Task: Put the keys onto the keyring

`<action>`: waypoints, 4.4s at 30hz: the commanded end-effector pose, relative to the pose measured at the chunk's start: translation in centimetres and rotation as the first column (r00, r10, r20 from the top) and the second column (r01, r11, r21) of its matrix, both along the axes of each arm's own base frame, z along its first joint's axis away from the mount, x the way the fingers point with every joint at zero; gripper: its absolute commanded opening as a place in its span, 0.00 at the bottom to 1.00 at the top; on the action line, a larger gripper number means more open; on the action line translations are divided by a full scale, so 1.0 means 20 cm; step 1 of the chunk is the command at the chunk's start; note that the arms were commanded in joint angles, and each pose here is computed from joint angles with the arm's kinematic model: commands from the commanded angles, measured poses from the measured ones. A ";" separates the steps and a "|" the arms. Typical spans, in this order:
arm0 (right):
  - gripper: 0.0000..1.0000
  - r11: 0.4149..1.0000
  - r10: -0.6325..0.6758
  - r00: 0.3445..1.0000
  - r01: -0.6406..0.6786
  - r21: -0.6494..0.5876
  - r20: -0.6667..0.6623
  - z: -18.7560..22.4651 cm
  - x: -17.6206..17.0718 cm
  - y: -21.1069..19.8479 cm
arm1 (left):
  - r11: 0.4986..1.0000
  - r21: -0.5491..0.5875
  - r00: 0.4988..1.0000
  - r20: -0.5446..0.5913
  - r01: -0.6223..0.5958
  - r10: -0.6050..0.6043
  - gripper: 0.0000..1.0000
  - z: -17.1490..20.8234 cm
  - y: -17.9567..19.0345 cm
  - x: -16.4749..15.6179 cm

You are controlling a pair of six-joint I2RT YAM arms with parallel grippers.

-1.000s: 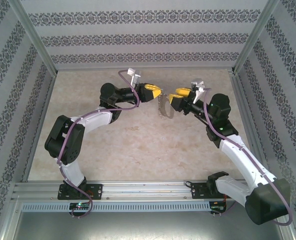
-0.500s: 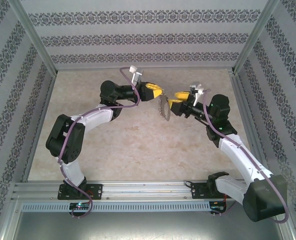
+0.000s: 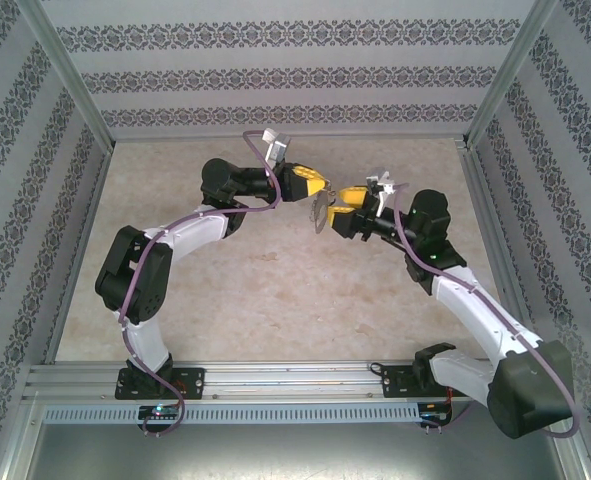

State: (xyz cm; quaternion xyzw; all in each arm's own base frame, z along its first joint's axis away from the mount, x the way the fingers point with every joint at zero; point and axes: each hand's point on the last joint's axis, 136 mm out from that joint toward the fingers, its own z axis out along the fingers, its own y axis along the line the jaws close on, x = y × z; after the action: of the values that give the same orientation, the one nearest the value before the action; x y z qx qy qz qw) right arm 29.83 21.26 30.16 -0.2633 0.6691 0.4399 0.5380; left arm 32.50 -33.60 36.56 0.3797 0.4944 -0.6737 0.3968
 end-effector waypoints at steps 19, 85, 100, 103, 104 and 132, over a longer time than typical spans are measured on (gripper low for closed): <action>0.33 0.996 0.092 0.974 -0.093 -0.005 0.205 0.20 -0.01 0.07 | 0.996 -0.006 0.995 0.046 0.094 -0.093 0.00 0.04 -0.02 -0.05; 0.00 0.733 -0.226 0.954 0.299 -0.612 0.196 -0.04 0.20 -0.06 | 0.902 0.302 0.933 0.283 -0.308 0.224 0.00 -0.16 -0.01 -0.01; 0.00 0.694 -0.225 0.949 0.316 -0.646 0.223 -0.03 0.24 0.00 | 0.898 0.311 0.933 0.278 -0.313 0.229 0.00 -0.18 -0.01 -0.01; 0.00 0.668 -0.280 0.934 0.356 -0.653 0.223 -0.03 0.26 -0.07 | 0.888 0.321 0.928 0.281 -0.329 0.243 0.00 -0.19 -0.01 0.01; 0.00 0.665 -0.291 0.931 0.364 -0.652 0.222 -0.02 0.27 -0.09 | 0.886 0.324 0.929 0.279 -0.331 0.245 0.00 -0.20 -0.01 0.01; 0.00 0.715 -0.258 0.962 0.126 -0.687 -0.093 -0.45 0.75 0.21 | 0.657 0.265 0.706 0.195 -0.706 0.680 0.64 -0.26 0.48 0.19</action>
State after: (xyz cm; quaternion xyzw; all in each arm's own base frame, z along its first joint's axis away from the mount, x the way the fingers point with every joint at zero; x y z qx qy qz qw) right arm 44.31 24.78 21.43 -0.3359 0.8490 0.1060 0.3939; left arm 36.37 -24.81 29.16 0.2631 0.7071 -0.3664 0.5446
